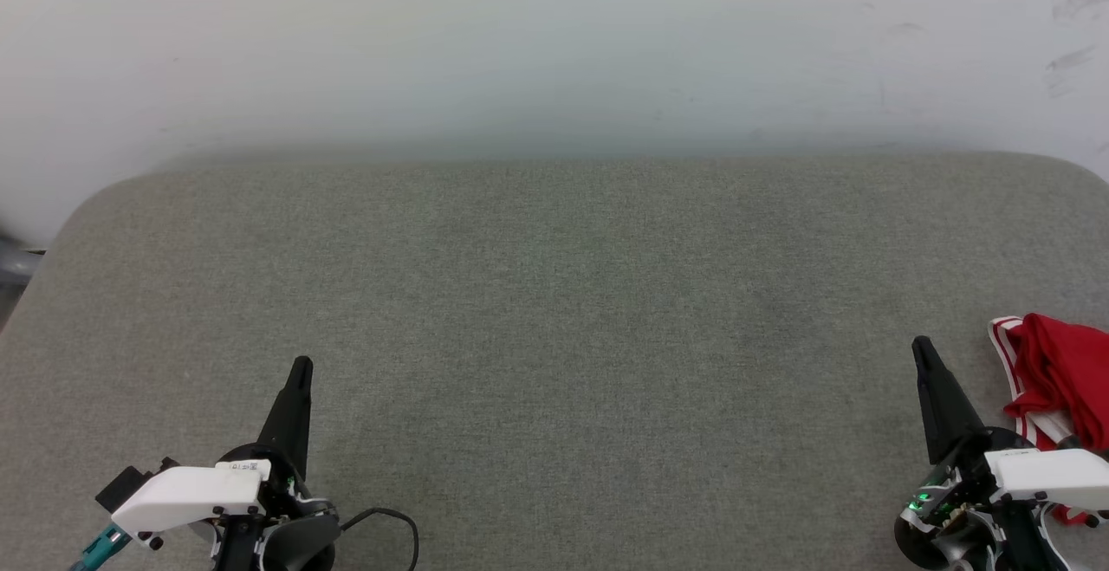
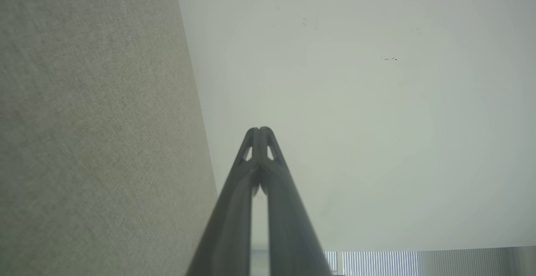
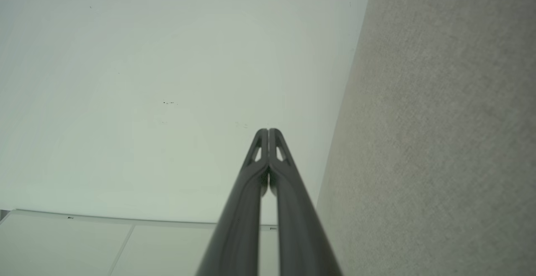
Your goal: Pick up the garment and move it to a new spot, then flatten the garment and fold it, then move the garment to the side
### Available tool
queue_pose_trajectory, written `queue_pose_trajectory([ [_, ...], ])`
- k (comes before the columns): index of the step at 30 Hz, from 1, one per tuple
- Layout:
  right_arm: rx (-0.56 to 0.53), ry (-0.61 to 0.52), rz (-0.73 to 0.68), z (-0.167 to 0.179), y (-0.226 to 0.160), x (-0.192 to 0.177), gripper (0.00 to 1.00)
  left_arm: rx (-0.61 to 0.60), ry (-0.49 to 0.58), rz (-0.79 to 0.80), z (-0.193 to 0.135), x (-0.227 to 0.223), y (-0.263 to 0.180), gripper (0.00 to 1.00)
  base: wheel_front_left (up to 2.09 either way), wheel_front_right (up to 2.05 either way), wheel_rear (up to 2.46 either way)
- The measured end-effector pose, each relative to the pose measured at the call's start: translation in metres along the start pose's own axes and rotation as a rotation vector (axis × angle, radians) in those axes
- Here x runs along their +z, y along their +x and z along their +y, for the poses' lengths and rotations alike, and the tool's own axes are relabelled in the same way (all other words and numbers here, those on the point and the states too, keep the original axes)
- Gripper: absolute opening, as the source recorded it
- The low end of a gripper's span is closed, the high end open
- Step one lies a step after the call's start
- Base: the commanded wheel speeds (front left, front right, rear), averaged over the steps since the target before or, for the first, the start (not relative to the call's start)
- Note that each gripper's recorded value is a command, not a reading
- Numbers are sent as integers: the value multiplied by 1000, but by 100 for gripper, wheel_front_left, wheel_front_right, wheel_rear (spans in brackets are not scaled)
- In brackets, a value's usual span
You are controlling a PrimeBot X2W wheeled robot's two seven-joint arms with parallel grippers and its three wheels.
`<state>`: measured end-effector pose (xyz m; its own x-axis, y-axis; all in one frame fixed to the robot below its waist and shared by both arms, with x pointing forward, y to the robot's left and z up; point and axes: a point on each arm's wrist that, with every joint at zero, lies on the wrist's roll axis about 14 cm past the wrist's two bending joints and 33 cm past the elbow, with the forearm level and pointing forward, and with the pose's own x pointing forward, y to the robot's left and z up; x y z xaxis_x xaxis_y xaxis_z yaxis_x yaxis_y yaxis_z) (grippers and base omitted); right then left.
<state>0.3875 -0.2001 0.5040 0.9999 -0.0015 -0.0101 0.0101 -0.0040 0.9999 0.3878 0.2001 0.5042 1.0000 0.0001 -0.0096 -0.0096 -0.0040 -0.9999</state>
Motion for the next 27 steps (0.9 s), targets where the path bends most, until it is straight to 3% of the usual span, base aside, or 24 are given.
queue_pose_trajectory([
  [27, 0, 1, -1, 0, 0, 1, 0, -1, 0, 0, 0, 0, 0, 0, 0, 0, 0],
])
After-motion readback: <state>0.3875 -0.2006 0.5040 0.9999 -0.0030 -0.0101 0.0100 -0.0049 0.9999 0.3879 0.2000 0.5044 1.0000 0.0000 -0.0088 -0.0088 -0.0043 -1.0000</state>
